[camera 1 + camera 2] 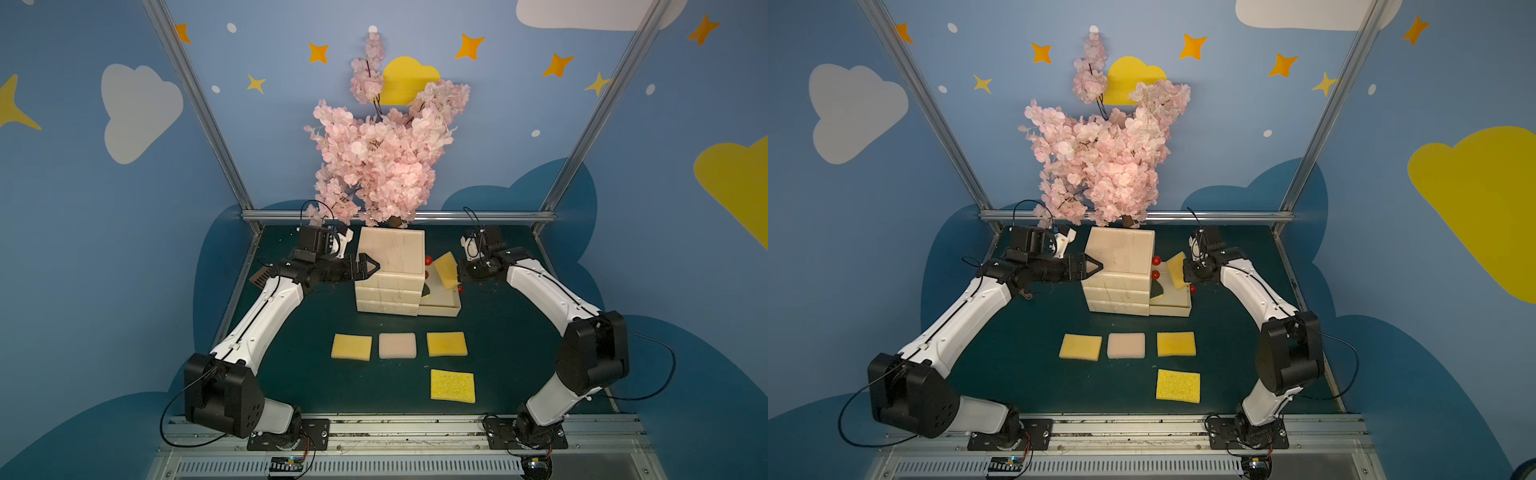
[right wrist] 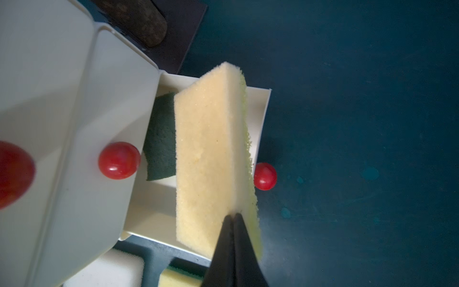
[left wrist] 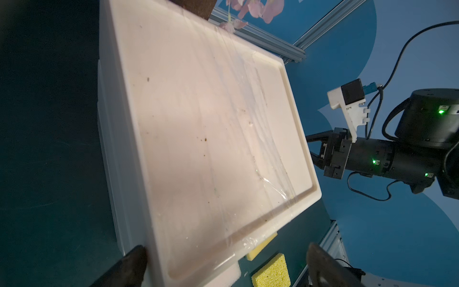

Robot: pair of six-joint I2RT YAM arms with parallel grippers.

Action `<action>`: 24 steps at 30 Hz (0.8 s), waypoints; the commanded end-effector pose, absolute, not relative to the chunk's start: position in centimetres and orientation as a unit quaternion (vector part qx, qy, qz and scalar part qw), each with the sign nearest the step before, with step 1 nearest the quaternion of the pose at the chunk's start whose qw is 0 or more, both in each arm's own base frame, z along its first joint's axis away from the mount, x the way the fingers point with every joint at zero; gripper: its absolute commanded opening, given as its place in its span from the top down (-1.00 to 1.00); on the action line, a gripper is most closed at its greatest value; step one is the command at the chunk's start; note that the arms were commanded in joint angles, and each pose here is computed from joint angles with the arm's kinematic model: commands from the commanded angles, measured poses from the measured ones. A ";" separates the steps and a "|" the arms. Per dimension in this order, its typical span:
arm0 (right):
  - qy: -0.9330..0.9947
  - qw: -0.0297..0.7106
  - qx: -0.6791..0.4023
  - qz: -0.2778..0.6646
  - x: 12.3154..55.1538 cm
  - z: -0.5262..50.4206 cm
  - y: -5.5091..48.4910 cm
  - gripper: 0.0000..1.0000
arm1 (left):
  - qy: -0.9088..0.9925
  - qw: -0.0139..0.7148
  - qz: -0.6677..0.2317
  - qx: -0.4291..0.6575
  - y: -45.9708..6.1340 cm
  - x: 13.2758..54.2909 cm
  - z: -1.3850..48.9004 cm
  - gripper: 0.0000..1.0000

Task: Take the sponge out of the drawer
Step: Pick up the sponge from the drawer.

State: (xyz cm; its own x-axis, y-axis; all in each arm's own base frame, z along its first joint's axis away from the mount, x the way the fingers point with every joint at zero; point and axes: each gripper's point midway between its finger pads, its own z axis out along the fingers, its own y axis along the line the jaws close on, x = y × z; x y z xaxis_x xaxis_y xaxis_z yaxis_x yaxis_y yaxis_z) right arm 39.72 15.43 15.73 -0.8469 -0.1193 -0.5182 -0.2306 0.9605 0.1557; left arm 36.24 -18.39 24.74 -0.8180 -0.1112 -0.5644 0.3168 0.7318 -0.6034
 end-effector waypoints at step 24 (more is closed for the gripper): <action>0.830 0.417 -0.252 0.270 31.1 30.9 18.9 1.00 | 0.824 0.385 -0.380 0.169 -18.8 32.6 32.6 -0.94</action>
